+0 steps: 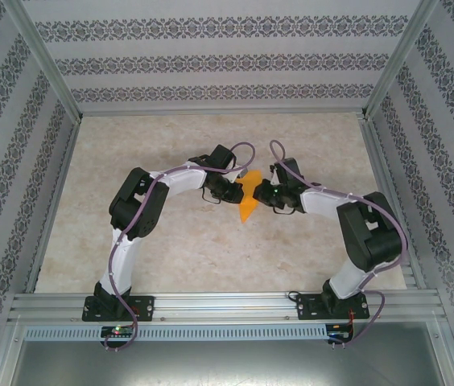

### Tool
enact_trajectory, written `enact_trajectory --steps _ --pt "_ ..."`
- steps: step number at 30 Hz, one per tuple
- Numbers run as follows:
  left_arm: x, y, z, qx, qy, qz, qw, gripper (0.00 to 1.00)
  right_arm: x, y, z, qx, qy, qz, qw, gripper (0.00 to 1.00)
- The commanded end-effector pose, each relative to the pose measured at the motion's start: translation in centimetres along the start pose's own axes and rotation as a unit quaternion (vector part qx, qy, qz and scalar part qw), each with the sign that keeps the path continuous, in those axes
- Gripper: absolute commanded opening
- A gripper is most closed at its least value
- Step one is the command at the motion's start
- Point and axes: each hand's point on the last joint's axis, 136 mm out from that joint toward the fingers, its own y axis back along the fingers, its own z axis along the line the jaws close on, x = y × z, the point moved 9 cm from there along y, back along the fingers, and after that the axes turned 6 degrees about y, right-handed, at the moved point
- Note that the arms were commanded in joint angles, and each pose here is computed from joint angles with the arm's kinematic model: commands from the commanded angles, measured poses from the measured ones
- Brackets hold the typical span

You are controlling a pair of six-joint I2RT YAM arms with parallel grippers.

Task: Fold a paper plane with a square sheet of paper (pick it up from the middle)
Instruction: Third fold the triangle at the center of the table.

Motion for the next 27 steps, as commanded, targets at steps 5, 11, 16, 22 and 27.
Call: enact_trajectory --steps 5,11,16,22,27 --pt "5.9 -3.4 5.8 -0.123 0.052 0.123 0.983 0.12 -1.1 -2.8 -0.7 0.009 -0.001 0.019 1.000 0.07" --pt "6.1 -3.4 6.0 -0.126 0.051 0.126 0.983 0.12 -1.1 -2.7 -3.4 0.051 -0.008 0.024 0.998 0.08" --pt "6.2 -3.5 6.1 -0.126 0.053 0.127 0.982 0.12 -1.3 -1.5 -5.7 0.079 -0.016 0.015 0.997 0.07" --pt "6.1 -3.5 5.9 -0.119 0.056 0.127 0.983 0.12 -1.6 0.5 -5.4 0.064 -0.016 -0.001 0.998 0.09" --pt "5.9 -3.4 5.7 -0.112 0.057 0.123 0.984 0.12 -1.2 1.2 -4.4 0.034 -0.022 -0.003 0.999 0.16"
